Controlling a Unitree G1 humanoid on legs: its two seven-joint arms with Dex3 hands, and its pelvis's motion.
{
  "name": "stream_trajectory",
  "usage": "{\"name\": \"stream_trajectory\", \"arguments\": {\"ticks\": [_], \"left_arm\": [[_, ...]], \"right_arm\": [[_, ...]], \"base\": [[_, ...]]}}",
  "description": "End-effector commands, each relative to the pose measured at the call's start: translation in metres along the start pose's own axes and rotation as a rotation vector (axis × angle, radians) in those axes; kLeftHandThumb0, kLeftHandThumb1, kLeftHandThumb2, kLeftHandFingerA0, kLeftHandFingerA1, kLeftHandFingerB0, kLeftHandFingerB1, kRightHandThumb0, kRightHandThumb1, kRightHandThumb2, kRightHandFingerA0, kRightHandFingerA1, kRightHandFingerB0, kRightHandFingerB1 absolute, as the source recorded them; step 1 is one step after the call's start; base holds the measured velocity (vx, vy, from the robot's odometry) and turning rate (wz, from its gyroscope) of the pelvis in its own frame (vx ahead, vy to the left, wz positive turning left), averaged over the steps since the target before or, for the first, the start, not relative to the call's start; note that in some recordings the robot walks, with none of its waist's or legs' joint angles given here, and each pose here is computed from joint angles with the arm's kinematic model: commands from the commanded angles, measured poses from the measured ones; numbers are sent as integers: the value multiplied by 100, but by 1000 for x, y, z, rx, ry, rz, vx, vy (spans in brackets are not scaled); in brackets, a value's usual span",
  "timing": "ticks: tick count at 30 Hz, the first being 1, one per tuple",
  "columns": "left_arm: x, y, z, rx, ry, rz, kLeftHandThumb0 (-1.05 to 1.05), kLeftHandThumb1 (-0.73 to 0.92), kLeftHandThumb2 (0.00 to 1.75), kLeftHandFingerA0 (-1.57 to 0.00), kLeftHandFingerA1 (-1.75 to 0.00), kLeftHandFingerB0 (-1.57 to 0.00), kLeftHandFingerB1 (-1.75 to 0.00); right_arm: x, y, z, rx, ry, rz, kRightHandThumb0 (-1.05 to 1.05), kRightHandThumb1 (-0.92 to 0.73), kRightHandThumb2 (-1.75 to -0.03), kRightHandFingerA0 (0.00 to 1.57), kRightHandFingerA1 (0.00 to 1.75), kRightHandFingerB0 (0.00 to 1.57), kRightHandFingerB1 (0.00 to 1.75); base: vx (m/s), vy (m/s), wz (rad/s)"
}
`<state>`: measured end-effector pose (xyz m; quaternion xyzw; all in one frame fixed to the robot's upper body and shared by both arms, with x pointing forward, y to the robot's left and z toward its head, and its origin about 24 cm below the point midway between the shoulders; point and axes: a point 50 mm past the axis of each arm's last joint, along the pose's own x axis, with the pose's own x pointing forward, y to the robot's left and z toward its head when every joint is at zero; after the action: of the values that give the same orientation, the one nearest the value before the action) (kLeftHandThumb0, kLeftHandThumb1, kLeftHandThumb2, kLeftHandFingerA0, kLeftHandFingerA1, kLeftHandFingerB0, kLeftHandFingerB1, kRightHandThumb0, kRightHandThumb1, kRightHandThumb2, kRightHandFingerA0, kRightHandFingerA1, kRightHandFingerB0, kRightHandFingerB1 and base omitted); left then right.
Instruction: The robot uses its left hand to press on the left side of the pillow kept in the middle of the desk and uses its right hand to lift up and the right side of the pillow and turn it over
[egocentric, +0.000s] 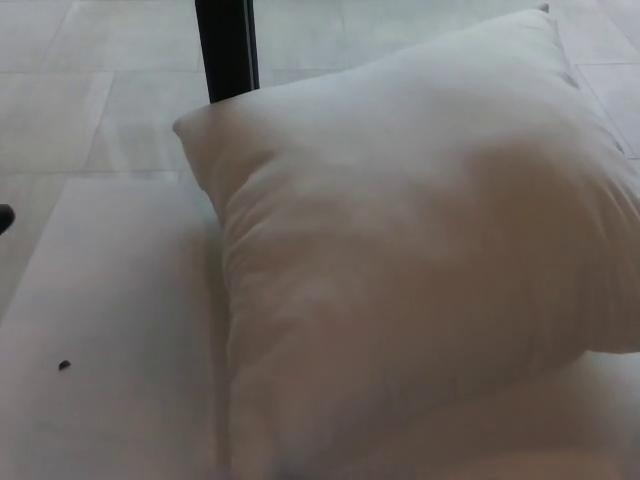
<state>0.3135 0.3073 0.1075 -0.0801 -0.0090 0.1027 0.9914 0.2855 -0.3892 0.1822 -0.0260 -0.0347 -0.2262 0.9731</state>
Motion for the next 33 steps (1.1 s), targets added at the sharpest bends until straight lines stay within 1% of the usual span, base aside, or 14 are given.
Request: {"name": "stream_trajectory", "arguments": {"ticks": [1,2,3,4,5,6,7,8,20,21,25,26,29,33], "left_arm": [[-30,-75,-38,-121,261,-138,-77,67,100,-22,-60,-8,-43],[-32,-78,-42,-120,282,-147,-77,87,66,-24,-57,-11,-30],[-34,-82,-46,-134,317,-169,-76,67,110,-5,-54,0,-26],[-37,-89,-53,-149,381,-224,-78,67,111,0,-53,-1,-21],[-39,-94,-56,-142,413,-255,-82,90,71,-3,-47,0,-7],[-40,-99,-58,-124,445,-275,-93,70,108,-10,-51,0,-4],[-40,-104,-61,-99,479,-293,-93,70,108,-10,-51,0,-4],[-41,-106,-62,-79,492,-304,-105,78,118,-2,-33,0,0],[-53,-164,-85,-16,620,-429,-105,81,122,0,-29,0,-9],[-54,-167,-88,-25,636,-431,-99,91,76,0,0,0,0],[-59,-174,-97,-28,671,-428,-105,91,74,0,-3,0,0],[-64,-181,-106,-55,707,-429,-102,72,105,0,-34,0,0],[-68,-186,-110,-64,722,-430,-101,72,107,0,-29,0,0],[-72,-197,-116,-60,759,-441,-105,74,108,-2,-53,0,0]], "right_arm": [[-4,85,-24,-79,186,300,-93,-85,-66,29,40,19,28],[-3,87,-25,-102,194,300,-93,-86,-67,28,39,20,29],[-2,90,-26,-135,200,304,-93,-88,-67,28,38,19,29],[-2,96,-28,-173,208,315,-92,-89,-68,26,39,19,28],[-2,98,-30,-173,217,314,-93,-88,-67,28,39,20,28],[-1,101,-32,-175,223,315,-93,-89,-68,28,42,19,28],[-1,104,-34,-179,228,320,-93,-89,-68,28,42,19,28],[-1,105,-35,-181,231,319,-94,-90,-68,30,43,20,28],[-14,140,-66,-218,313,387,-97,-92,-70,33,46,20,28],[-14,143,-67,-221,320,392,-98,-92,-71,34,47,21,29],[-17,156,-66,-225,319,438,-97,-92,-71,32,46,20,29],[-18,166,-64,-227,307,485,-98,-92,-72,34,47,20,30],[-20,176,-59,-257,270,530,-97,-92,-75,31,47,18,30],[-18,190,-49,-271,255,566,-103,-92,-71,31,43,20,29]], "base": [[0,0,0],[0,0,0],[0,0,0],[0,0,0],[0,0,0],[0,0,0],[0,0,0],[0,0,0],[0,0,0],[0,0,0],[0,0,0],[0,0,0],[0,0,0],[0,0,0]]}}
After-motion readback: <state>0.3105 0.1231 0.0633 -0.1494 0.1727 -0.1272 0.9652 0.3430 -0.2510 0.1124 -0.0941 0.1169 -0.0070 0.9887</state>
